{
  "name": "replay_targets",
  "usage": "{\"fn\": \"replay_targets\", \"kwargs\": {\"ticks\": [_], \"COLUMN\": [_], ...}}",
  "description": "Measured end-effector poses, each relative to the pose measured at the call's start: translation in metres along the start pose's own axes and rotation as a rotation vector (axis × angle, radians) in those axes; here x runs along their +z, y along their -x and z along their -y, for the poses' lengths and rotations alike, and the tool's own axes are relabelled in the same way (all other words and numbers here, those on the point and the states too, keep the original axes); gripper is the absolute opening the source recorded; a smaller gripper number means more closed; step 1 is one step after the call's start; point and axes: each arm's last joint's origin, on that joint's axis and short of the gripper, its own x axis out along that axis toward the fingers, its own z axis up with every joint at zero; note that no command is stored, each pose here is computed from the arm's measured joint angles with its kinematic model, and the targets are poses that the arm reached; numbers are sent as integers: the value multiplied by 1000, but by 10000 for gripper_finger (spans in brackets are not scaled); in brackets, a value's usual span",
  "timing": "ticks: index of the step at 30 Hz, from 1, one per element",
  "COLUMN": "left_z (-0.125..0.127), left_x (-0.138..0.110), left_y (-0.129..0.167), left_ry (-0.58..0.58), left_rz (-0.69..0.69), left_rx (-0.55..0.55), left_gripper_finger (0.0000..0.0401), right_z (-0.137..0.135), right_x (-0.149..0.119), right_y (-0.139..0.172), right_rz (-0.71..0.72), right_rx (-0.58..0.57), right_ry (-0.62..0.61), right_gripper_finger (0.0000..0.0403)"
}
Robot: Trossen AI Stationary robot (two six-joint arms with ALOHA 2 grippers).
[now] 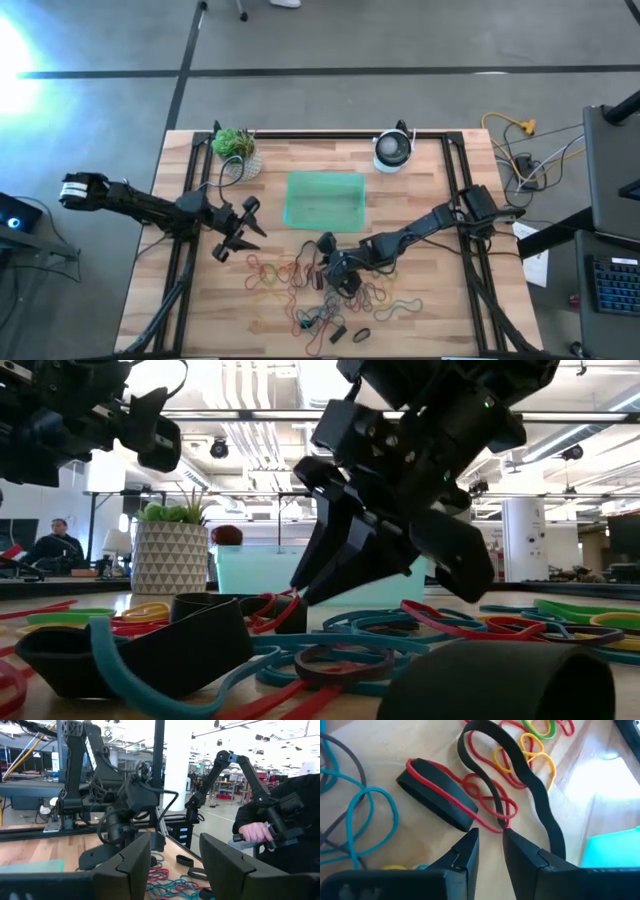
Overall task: Pick and place rubber bands into bin
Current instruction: Put the red rubber band into the green bin
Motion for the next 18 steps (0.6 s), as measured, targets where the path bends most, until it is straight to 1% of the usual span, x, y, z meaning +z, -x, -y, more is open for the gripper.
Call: {"fn": "replay_targets", "kwargs": {"ticks": [18], "left_z": [0], "left_x": [0], "left_y": [0], "left_ry": [0], "left_rz": [1], "left_rx": [0], "left_gripper_finger": [154], "right_z": [1], "right_x": [2], "right_y": [0], "right_rz": [19], "right_rx": [-10], "right_ry": [-4], "right_gripper_finger": [78]}}
